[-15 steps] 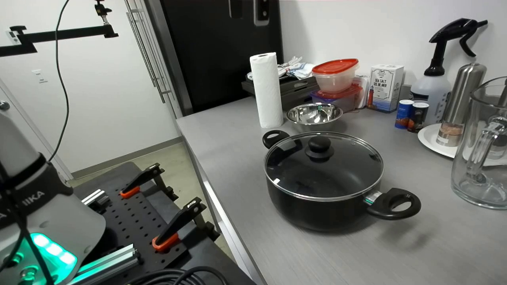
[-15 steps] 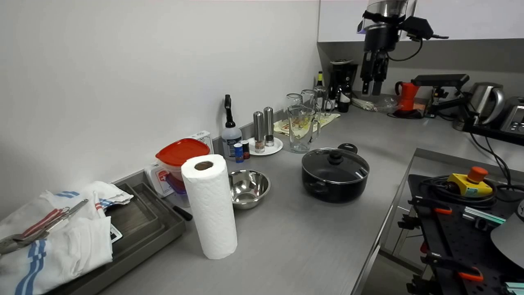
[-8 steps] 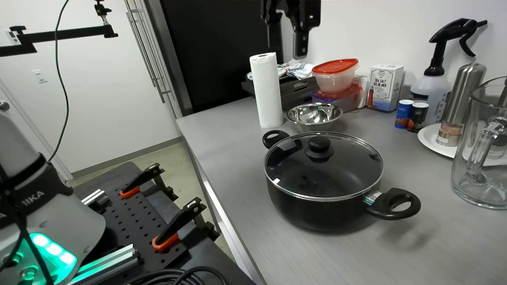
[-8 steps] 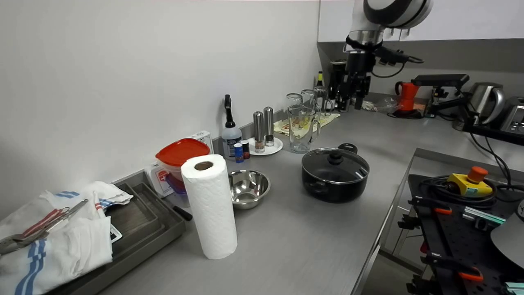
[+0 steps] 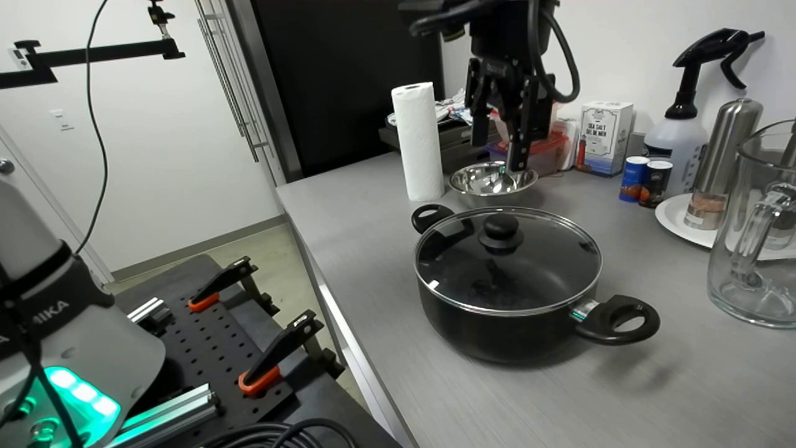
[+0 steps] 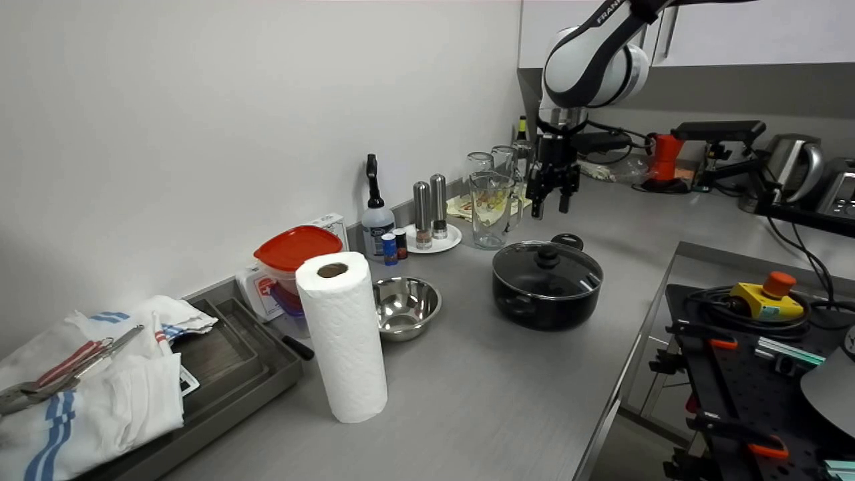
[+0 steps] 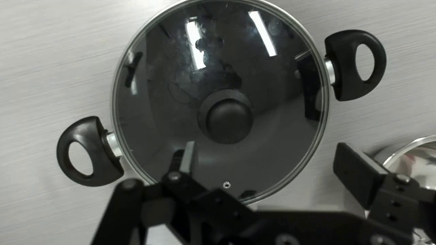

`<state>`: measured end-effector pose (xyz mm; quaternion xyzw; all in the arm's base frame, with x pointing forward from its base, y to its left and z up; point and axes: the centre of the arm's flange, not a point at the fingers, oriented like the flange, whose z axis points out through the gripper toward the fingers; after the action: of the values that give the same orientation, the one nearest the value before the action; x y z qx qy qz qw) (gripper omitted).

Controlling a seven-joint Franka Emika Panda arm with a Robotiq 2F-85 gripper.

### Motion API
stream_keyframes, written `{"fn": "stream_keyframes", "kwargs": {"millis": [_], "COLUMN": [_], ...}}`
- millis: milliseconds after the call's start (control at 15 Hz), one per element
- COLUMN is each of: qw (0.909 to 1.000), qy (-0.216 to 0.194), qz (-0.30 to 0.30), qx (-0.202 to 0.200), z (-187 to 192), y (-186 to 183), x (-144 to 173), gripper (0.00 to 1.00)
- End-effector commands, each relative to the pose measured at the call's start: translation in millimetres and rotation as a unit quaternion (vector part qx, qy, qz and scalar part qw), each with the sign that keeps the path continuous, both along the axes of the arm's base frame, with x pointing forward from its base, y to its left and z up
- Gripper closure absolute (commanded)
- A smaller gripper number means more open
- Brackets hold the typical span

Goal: Pick up the lid from the pot and put it on the counter

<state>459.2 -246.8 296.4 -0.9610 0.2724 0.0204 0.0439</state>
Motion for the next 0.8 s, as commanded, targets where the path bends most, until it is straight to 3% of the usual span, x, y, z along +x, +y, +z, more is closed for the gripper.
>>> {"fn": "stream_keyframes", "kwargs": {"millis": [0, 733], "qw": [0.9996, 0.9983], "qy": [0.005, 0.025], "qz": [-0.029, -0.052], "qx": [-0.004, -0.009], "z": [-23, -73], "y": [-10, -13], "x": [16, 24], "gripper": [0.00, 0.00]}}
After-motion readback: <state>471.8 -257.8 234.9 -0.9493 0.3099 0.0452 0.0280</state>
